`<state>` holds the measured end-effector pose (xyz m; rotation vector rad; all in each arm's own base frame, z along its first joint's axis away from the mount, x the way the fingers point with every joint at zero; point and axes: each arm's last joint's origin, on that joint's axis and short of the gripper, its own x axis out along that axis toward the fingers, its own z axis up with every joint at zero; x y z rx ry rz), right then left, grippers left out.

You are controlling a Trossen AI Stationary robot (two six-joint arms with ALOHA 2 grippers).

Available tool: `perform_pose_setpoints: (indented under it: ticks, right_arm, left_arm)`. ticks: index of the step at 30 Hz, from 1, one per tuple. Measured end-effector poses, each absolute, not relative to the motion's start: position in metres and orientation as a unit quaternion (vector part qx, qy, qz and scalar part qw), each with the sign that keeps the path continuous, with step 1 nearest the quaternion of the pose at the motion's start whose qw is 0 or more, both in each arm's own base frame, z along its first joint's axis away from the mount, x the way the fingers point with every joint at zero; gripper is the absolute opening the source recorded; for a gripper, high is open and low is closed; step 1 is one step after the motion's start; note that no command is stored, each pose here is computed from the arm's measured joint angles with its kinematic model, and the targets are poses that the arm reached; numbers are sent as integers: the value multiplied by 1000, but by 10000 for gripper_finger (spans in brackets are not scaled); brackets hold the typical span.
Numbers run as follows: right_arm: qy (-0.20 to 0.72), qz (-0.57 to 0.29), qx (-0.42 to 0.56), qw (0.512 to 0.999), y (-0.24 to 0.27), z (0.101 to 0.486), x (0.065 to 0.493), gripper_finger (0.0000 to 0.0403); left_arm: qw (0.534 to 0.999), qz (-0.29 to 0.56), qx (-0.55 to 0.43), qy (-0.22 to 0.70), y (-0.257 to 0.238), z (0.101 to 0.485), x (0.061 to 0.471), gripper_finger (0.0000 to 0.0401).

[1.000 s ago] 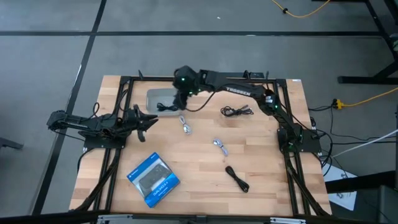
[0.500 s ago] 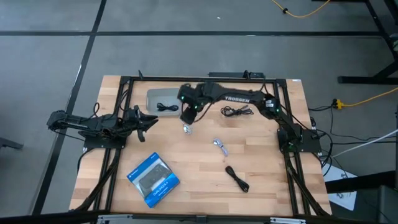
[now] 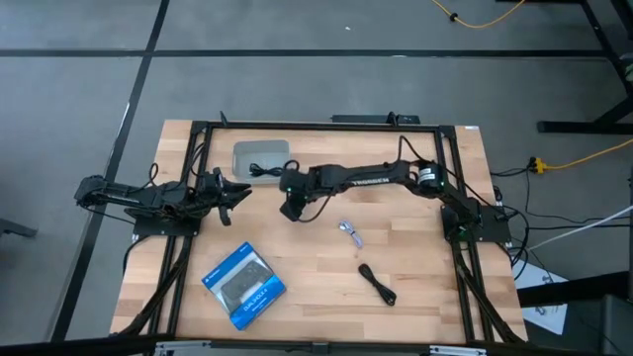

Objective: Pick and place USB-C Cables
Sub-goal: Put the white charger cable into the white bin

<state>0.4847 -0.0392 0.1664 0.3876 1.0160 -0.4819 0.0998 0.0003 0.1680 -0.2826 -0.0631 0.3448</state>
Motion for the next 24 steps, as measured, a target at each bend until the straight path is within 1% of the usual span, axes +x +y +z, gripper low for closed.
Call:
perform_pose_setpoints:
  ticks: [4, 9, 13, 19, 24]
  right_arm:
    - [486, -233, 188, 821, -34, 155, 480, 132]
    - [483, -229, 196, 822, -28, 151, 480, 132]
    - [502, -226, 185, 814, -27, 149, 477, 132]
    - [570, -222, 145, 777, -27, 144, 463, 132]
    - [609, -250, 98, 746, -28, 144, 452, 132]
  left_arm:
    - [975, 171, -140, -31, 0, 168, 100, 86]
    - [975, 171, -140, -31, 0, 168, 100, 86]
    - [974, 171, -143, -32, 0, 168, 100, 86]
    - [976, 162, -143, -30, 0, 168, 100, 86]
    - [976, 158, -144, -30, 0, 168, 100, 86]
